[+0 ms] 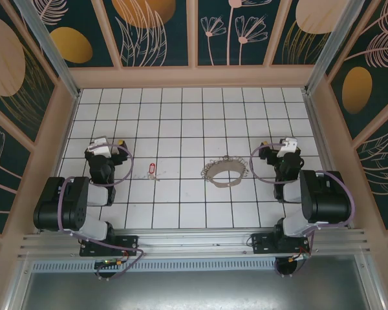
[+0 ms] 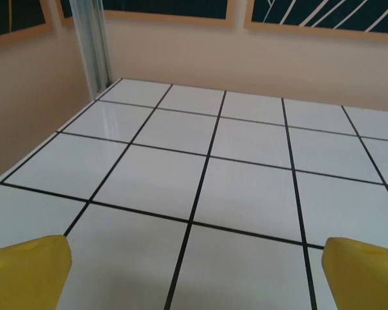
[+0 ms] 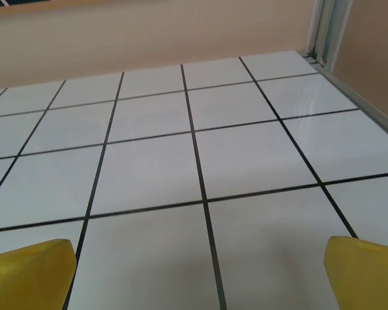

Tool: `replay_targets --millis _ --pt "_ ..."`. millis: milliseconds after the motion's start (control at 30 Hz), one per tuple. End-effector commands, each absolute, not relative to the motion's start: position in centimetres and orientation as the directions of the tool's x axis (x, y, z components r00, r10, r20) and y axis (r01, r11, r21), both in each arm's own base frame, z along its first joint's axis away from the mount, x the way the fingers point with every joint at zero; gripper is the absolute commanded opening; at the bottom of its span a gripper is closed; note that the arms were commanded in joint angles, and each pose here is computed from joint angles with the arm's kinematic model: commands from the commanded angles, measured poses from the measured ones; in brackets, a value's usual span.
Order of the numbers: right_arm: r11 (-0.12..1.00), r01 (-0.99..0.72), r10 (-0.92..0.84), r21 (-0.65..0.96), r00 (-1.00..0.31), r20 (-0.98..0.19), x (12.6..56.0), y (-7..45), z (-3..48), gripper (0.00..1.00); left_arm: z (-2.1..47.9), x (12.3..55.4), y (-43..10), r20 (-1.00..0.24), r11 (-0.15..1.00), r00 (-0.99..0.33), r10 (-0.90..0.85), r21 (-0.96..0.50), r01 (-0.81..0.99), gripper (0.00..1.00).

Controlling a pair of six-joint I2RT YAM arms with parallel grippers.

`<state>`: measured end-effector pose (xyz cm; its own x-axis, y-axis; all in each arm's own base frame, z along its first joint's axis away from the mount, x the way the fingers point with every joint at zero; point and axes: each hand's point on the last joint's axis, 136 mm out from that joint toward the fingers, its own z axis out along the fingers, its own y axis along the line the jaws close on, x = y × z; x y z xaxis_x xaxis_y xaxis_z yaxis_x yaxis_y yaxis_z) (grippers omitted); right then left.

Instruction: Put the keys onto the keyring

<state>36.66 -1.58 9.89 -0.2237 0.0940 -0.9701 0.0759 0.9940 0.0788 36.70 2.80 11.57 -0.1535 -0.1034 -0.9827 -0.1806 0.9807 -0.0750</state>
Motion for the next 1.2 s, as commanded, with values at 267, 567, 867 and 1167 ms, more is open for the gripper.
replay_targets --millis 267,567,867,1167 --pt "0.992 0.074 0.116 0.107 -0.133 -0.984 37.6 -1.5 12.2 0.99 13.6 37.5 2.7 -0.993 0.981 -0.078 -0.087 -0.071 -0.179 0.99" --pt "0.99 0.073 0.126 0.117 -0.138 -0.982 37.7 -1.7 12.1 0.99 13.5 37.7 2.7 -0.992 0.981 -0.084 -0.089 -0.073 -0.18 0.99" --pt "0.991 0.051 0.13 0.124 -0.137 -0.982 37.6 -1.5 12.1 0.98 13.7 37.5 2.1 -0.994 0.988 -0.079 -0.073 -0.062 -0.143 0.97" --pt "0.985 0.102 0.154 0.142 -0.117 -0.981 37.3 -2.4 13.7 0.98 14.5 37.1 2.5 -0.995 0.984 -0.06 -0.082 -0.072 -0.164 0.99"
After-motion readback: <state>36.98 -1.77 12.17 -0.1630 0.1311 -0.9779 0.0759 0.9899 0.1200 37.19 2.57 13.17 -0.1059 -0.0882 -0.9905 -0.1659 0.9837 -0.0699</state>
